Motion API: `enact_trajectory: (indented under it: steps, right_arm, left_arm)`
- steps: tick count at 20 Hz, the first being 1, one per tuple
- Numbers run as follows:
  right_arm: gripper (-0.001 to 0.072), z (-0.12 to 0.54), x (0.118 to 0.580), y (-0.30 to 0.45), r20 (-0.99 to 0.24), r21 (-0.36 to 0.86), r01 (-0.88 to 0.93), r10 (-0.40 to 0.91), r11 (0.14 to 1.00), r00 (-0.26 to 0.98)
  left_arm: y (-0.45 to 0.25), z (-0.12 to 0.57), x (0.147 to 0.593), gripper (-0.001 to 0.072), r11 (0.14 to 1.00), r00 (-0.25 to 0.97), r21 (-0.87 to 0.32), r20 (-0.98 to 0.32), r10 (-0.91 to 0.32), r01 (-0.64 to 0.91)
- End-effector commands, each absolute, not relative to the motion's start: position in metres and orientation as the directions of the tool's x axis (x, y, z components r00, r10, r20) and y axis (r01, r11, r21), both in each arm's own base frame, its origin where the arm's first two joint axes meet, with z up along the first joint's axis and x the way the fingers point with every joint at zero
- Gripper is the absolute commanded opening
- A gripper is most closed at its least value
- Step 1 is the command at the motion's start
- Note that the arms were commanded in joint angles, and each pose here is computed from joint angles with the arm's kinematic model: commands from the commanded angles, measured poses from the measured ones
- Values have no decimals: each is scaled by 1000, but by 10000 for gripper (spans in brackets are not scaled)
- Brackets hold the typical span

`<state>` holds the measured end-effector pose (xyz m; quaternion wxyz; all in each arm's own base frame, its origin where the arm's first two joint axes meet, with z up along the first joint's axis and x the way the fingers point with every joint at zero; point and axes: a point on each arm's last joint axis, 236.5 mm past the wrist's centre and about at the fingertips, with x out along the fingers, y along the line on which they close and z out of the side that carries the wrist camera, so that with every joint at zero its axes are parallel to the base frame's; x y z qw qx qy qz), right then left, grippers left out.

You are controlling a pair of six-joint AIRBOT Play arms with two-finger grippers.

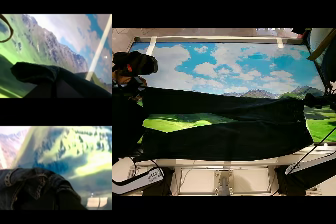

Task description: Fold the clothes and pants, and hang the long-sleeved shirts on hangers.

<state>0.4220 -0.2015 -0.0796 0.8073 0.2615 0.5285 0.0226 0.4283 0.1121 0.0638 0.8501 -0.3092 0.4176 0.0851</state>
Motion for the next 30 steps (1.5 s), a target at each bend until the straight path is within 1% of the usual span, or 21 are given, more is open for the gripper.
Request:
enact_trajectory:
  steps: [1, 3, 4, 7, 8, 9, 10, 11, 12, 13, 15, 16, 17, 18, 19, 21, 24, 26, 27, 28, 30]
  right_arm:
    - [41, -58, 437, -218, -831, 431, 265, 265, 862, 489]
    - [41, -58, 440, -220, -831, 425, 272, 254, 863, 495]
    - [41, -61, 441, -216, -833, 430, 274, 261, 860, 488]
    - [41, -67, 450, -203, -838, 424, 260, 267, 867, 476]
    - [42, -69, 454, -197, -838, 423, 249, 273, 871, 472]
    - [73, -69, 457, -189, -837, 427, 239, 281, 872, 469]
    - [219, -68, 460, -184, -836, 435, 244, 287, 867, 468]
    - [347, -65, 463, -179, -832, 445, 247, 294, 861, 471]
    - [348, -60, 463, -175, -830, 450, 246, 301, 858, 470]
    - [348, -53, 459, -172, -831, 451, 235, 309, 861, 463]
    - [348, -35, 441, -177, -841, 443, 229, 313, 867, 440]
    - [347, -25, 429, -181, -848, 439, 237, 313, 867, 427]
    - [346, -14, 416, -183, -852, 440, 239, 319, 865, 416]
    - [344, -5, 405, -184, -853, 445, 240, 327, 863, 406]
    - [343, 2, 394, -184, -856, 444, 241, 328, 863, 400]
    - [343, 10, 375, -180, -857, 442, 248, 325, 862, 399]
    - [343, 17, 353, -162, -855, 448, 253, 329, 858, 400]
    - [343, 29, 350, -141, -826, 491, 234, 363, 839, 432]
    - [343, 40, 350, -129, -804, 518, 213, 387, 829, 451]
    - [343, 51, 351, -119, -788, 534, 190, 403, 824, 465]
    - [343, 73, 353, -108, -767, 534, 153, 401, 831, 501]
  left_arm:
    - [152, 56, 391, 15, 788, 520, -270, -851, 73, -554]
    - [167, 40, 359, 15, 776, 381, -140, -914, 138, -615]
    - [169, 35, 351, 15, 780, 341, -105, -929, 144, -617]
    - [169, 26, 355, 16, 783, 330, -99, -933, 141, -615]
    - [165, 23, 363, 17, 784, 349, -122, -929, 126, -608]
    - [160, 22, 375, 26, 782, 382, -159, -918, 107, -602]
    - [154, 23, 389, 124, 781, 430, -206, -899, 88, -589]
    - [151, 29, 403, 421, 800, 484, -235, -872, 78, -552]
    - [150, 37, 410, 513, 809, 512, -247, -856, 77, -533]
    - [150, 44, 410, 513, 816, 510, -240, -857, 77, -525]
    - [161, 60, 387, 510, 833, 461, -177, -881, 103, -524]
    - [164, 63, 368, 503, 831, 416, -146, -903, 109, -536]
    - [164, 60, 342, 501, 842, 344, -104, -934, 101, -529]
    - [162, 53, 318, 465, 845, 278, -76, -956, 89, -530]
    - [160, 42, 298, 464, 840, 231, -63, -970, 75, -539]
    - [152, 16, 274, 464, 822, 205, -73, -977, 54, -564]
    - [119, -40, 246, 464, 792, 153, -141, -986, -60, -594]
    - [105, -68, 253, 464, 776, 214, -208, -972, -96, -596]
    - [106, -73, 261, 464, 761, 255, -231, -963, -89, -606]
    - [109, -76, 268, 463, 764, 282, -238, -956, -77, -599]
    - [117, -81, 269, 463, 772, 283, -236, -956, -76, -590]
